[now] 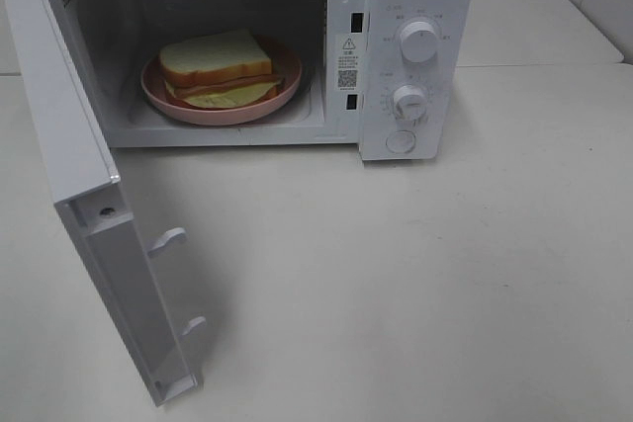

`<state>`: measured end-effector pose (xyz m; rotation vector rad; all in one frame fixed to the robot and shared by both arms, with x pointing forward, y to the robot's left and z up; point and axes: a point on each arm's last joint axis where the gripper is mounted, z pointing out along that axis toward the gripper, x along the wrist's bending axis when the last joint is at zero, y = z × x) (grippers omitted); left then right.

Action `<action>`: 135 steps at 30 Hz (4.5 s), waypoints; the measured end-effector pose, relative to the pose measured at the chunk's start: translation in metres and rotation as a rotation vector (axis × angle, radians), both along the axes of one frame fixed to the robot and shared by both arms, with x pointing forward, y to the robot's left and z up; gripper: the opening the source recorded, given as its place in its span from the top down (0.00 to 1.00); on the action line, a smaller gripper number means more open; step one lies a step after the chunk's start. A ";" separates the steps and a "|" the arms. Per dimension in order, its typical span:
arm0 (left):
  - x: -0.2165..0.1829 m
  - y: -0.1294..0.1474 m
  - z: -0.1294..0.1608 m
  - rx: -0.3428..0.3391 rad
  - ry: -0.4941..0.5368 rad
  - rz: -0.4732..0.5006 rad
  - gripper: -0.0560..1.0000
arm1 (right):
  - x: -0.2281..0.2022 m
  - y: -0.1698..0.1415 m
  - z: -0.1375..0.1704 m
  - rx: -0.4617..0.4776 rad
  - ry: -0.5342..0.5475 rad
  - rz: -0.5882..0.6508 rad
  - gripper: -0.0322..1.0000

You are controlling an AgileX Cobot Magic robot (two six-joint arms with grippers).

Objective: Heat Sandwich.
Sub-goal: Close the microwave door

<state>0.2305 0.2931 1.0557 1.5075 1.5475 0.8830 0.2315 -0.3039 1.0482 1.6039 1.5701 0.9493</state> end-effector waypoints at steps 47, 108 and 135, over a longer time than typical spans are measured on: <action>0.000 0.000 0.001 0.002 -0.004 0.002 0.03 | 0.000 0.000 0.000 0.000 0.000 0.000 0.22; 0.177 0.013 -0.051 0.142 -0.307 0.012 0.95 | 0.000 0.000 0.000 0.000 0.000 0.000 0.22; 0.235 -0.034 -0.100 0.124 -0.280 -0.415 0.95 | 0.000 0.000 0.000 0.000 0.000 0.000 0.22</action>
